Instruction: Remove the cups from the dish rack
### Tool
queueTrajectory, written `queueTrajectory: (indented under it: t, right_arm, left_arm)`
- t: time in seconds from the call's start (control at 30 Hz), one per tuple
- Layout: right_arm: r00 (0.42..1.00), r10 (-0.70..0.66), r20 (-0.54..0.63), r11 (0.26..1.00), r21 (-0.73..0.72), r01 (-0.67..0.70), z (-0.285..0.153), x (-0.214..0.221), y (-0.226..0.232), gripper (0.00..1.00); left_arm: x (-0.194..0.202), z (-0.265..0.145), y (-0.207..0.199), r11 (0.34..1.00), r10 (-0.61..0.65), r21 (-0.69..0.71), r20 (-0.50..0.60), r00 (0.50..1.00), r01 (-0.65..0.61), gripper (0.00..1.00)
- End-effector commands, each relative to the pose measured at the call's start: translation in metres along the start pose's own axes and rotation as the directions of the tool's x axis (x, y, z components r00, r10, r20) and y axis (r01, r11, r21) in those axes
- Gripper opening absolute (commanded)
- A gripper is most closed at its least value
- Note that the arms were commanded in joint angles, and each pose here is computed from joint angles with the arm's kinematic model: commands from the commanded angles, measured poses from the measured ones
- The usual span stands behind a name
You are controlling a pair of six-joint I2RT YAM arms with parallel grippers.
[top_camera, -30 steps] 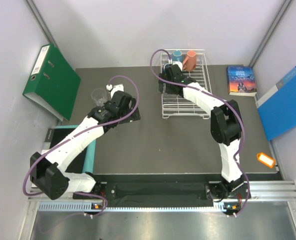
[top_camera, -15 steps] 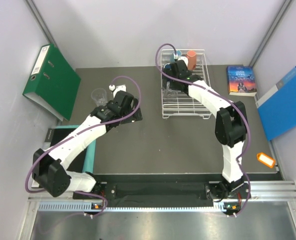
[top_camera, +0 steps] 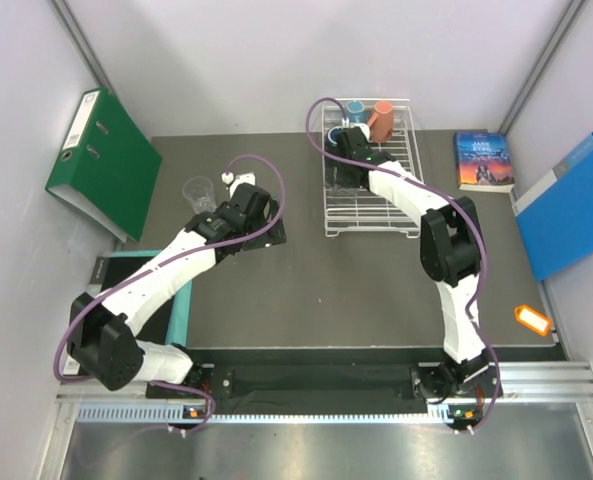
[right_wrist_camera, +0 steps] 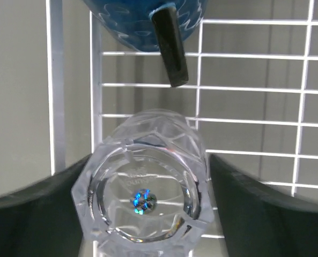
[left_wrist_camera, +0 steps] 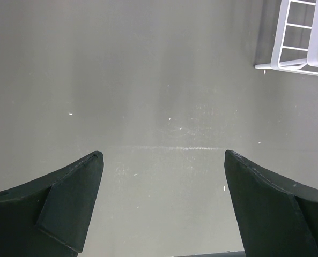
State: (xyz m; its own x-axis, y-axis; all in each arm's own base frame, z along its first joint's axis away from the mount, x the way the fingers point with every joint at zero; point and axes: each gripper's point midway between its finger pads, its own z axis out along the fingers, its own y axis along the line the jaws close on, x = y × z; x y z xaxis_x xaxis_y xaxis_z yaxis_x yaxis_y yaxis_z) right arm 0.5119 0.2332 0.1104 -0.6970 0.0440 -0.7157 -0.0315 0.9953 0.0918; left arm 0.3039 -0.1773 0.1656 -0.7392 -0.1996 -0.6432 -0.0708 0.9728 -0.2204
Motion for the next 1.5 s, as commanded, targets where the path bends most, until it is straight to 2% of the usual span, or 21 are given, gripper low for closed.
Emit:
queueTrajectory:
  t: [0.0,0.07,0.1,0.17,0.3,0.5,0.73,0.8,0.83,0.87,0.9,0.97,1.0,1.03,1.07,1.1,1.13,1.17,1.2,1.33,1.47]
  right_arm:
    - [0.998,0.007,0.061,1.000,-0.008,-0.007,-0.007,-0.027,0.002,0.48]
    - [0.998,0.009,0.067,1.000,-0.004,-0.008,-0.010,-0.028,0.000,0.33]
    - [0.997,0.010,0.074,1.000,-0.002,-0.010,-0.012,-0.031,-0.001,0.16]
    - [0.996,0.011,0.088,1.000,0.001,-0.011,-0.019,-0.035,-0.002,0.00]
    - [0.991,0.010,0.134,1.000,-0.007,-0.009,-0.042,-0.047,-0.001,0.00]
    - [0.972,0.042,0.232,0.996,-0.082,-0.023,-0.114,-0.073,0.010,0.00]
    - [0.932,0.180,0.315,0.956,-0.280,-0.089,-0.209,-0.070,0.001,0.00]
    - [0.902,0.285,0.325,0.902,-0.409,-0.138,-0.230,-0.073,0.008,0.00]
    - [0.893,0.322,0.315,0.883,-0.440,-0.163,-0.237,-0.059,-0.003,0.00]
    - [0.888,0.354,0.294,0.841,-0.516,-0.164,-0.246,-0.054,0.004,0.00]
    - [0.849,0.438,0.296,0.781,-0.593,-0.196,-0.259,-0.063,0.009,0.00]
    - [0.838,0.487,0.246,0.699,-0.685,-0.205,-0.267,-0.046,0.011,0.00]
    - [0.804,0.547,0.233,0.627,-0.751,-0.208,-0.280,-0.054,0.017,0.00]
    - [0.803,0.562,0.198,0.597,-0.769,-0.229,-0.276,-0.041,0.016,0.00]
    - [0.803,0.572,0.167,0.554,-0.801,-0.228,-0.282,-0.036,0.021,0.00]
    - [0.788,0.603,0.124,0.500,-0.828,-0.253,-0.287,-0.036,0.024,0.00]
    - [0.778,0.617,0.118,0.467,-0.851,-0.241,-0.291,-0.036,0.026,0.00]
    - [0.783,0.614,0.101,0.440,-0.867,-0.234,-0.295,-0.034,0.029,0.00]
    - [0.779,0.623,0.071,0.412,-0.876,-0.249,-0.297,-0.034,0.032,0.00]
    - [0.773,0.633,0.053,0.363,-0.901,-0.236,-0.306,-0.035,0.035,0.00]
    - [0.786,0.616,0.043,0.351,-0.909,-0.225,-0.308,-0.032,0.039,0.00]
  left_arm:
    - [-0.004,0.003,-0.005,1.000,0.014,0.015,0.020,1.000,-0.015,0.99]
    - [-0.005,0.004,-0.006,1.000,0.015,0.016,0.022,1.000,-0.015,0.99]
    - [-0.006,0.003,-0.005,1.000,0.015,0.016,0.024,1.000,-0.015,0.99]
    - [-0.007,0.003,-0.006,1.000,0.015,0.017,0.025,1.000,-0.015,0.98]
    - [-0.008,0.003,-0.009,1.000,0.013,0.027,0.027,1.000,-0.014,0.98]
    - [-0.026,-0.002,-0.017,0.999,0.003,0.045,0.075,0.997,-0.006,0.98]
    - [-0.057,-0.014,-0.038,0.988,-0.100,0.134,0.155,0.983,0.079,0.99]
    - [-0.066,-0.018,-0.043,0.973,-0.164,0.186,0.155,0.974,0.134,0.99]
    - [-0.069,-0.020,-0.048,0.958,-0.214,0.224,0.141,0.967,0.179,0.99]
    - [-0.065,-0.024,-0.060,0.932,-0.230,0.305,0.089,0.969,0.193,0.99]
    - [-0.079,-0.030,-0.069,0.889,-0.274,0.406,0.105,0.956,0.211,0.99]
    - [-0.088,-0.044,-0.088,0.789,-0.351,0.556,0.060,0.934,0.261,0.99]
    - [-0.095,-0.058,-0.101,0.703,-0.371,0.668,0.049,0.927,0.246,0.99]
    - [-0.102,-0.069,-0.110,0.633,-0.416,0.725,0.023,0.909,0.271,0.98]
    - [-0.105,-0.075,-0.115,0.589,-0.429,0.761,0.008,0.903,0.273,0.98]
    - [-0.113,-0.090,-0.124,0.519,-0.440,0.822,0.022,0.898,0.234,0.98]
    - [-0.115,-0.095,-0.128,0.472,-0.462,0.845,-0.009,0.887,0.254,0.98]
    - [-0.118,-0.103,-0.131,0.432,-0.471,0.867,-0.017,0.882,0.247,0.98]
    - [-0.120,-0.113,-0.137,0.361,-0.482,0.901,-0.043,0.875,0.243,0.98]
    - [-0.119,-0.125,-0.150,0.239,-0.469,0.932,-0.135,0.873,0.272,0.96]
    - [-0.112,-0.134,-0.162,0.172,-0.435,0.945,-0.180,0.882,0.278,0.92]
